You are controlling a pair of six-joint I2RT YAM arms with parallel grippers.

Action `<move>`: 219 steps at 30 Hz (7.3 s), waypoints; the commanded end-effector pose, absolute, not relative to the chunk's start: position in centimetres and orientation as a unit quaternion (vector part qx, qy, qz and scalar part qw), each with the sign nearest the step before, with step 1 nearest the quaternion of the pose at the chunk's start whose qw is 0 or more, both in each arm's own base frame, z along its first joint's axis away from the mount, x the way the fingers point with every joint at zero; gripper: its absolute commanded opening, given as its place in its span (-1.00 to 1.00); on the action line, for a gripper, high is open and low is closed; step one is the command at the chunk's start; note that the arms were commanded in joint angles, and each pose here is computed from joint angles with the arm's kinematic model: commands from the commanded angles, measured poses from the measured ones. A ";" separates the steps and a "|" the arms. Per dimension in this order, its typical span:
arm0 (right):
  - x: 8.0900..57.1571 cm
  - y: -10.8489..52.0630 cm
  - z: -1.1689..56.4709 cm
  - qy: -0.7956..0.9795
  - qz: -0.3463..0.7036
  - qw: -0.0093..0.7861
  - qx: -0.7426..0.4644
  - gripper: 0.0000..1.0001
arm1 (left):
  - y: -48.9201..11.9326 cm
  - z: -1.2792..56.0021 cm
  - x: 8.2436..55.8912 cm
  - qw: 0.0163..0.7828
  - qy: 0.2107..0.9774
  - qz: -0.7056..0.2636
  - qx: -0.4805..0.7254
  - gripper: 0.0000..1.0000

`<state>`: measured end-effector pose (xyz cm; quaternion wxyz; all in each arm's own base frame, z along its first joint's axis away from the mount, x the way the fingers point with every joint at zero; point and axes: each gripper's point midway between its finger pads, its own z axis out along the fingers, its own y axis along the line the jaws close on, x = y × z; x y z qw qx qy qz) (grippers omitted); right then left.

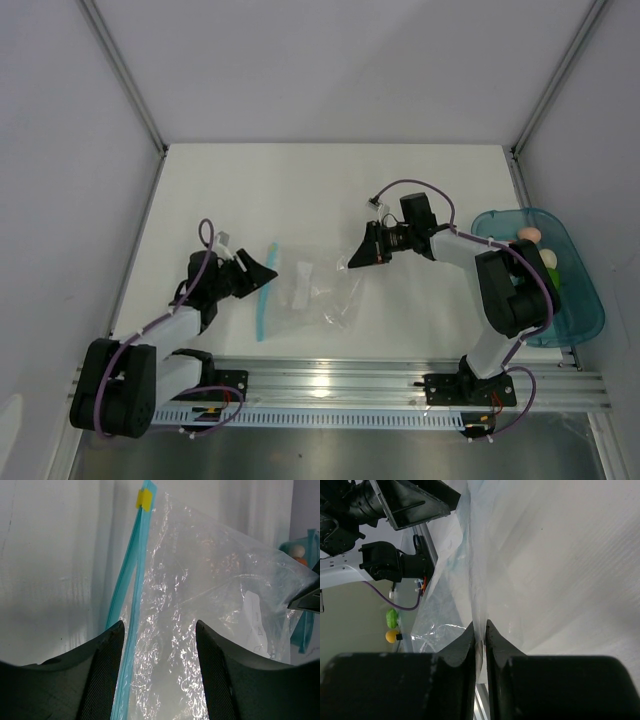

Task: Place the food in the zip-top bag and seal the zipper
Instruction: Pick up the zipper food storage bag at the center of the board, then open the zipper of the food storage bag at the center of the board, then pick up the fake vegetable from the bin.

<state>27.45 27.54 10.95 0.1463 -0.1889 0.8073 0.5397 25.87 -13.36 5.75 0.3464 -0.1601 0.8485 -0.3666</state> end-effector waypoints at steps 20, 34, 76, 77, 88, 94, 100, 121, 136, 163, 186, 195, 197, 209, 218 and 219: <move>27.8 28.3 11.3 0.807 0.541 0.156 -0.179 -0.67 | -16.2 7.2 24.9 0.332 0.821 -0.449 -0.119 -0.99; 30.3 21.4 14.2 0.927 0.207 0.293 -0.112 0.99 | -13.8 20.2 24.2 0.408 0.836 -0.331 -0.155 -0.99; 15.7 37.5 23.7 0.797 0.290 0.467 -0.250 0.11 | -22.7 23.3 19.0 0.272 0.864 -0.291 -0.307 -0.99; 15.6 37.7 23.3 0.798 0.288 0.464 -0.254 0.10 | -22.6 23.4 19.0 0.272 0.865 -0.289 -0.308 -0.99; 15.0 38.4 21.8 0.803 0.271 0.461 -0.263 -0.29 | -22.9 23.3 18.8 0.261 0.869 -0.288 -0.308 -0.99; 15.4 38.0 22.1 0.805 0.266 0.465 -0.254 -1.00 | -23.9 24.1 19.2 0.288 0.865 -0.324 -0.253 -0.91; 15.2 37.8 21.6 0.810 0.277 0.455 -0.243 -1.00 | -22.0 25.9 19.1 0.379 0.812 -0.394 -0.203 0.99; 16.2 36.9 24.4 0.810 0.331 0.443 -0.193 -1.00 | -17.3 21.8 15.5 0.413 0.817 -0.380 -0.131 0.85; 16.0 35.3 26.4 0.799 0.373 0.442 -0.168 -1.00 | -20.6 20.9 16.1 0.405 0.825 -0.390 -0.061 -0.70; 20.4 26.5 17.3 0.875 0.318 0.365 -0.026 -0.85 | -30.1 22.5 17.1 0.306 0.865 -0.352 0.185 -0.99; 21.8 10.7 24.9 0.840 0.130 0.491 0.191 0.99 | -33.7 20.8 18.4 0.282 0.855 -0.365 0.235 -0.99; 22.5 -0.8 23.9 0.802 0.008 0.467 0.372 0.99 | -34.5 21.1 16.9 0.266 0.836 -0.409 0.250 -0.99; 23.3 -3.6 21.6 0.804 -0.021 0.419 0.421 0.99 | -34.5 21.2 16.6 0.263 0.833 -0.414 0.256 -0.99; 22.3 -12.0 15.4 0.752 -0.095 0.313 0.573 0.99 | -32.7 20.6 14.8 0.253 0.831 -0.420 0.264 -0.99; 21.0 -17.5 12.8 0.711 -0.132 0.316 0.614 0.99 | -31.7 21.1 14.1 0.257 0.828 -0.423 0.262 -0.99; 21.1 -17.8 12.9 0.708 -0.134 0.316 0.617 0.99 | -31.8 21.1 14.0 0.258 0.827 -0.424 0.263 -0.99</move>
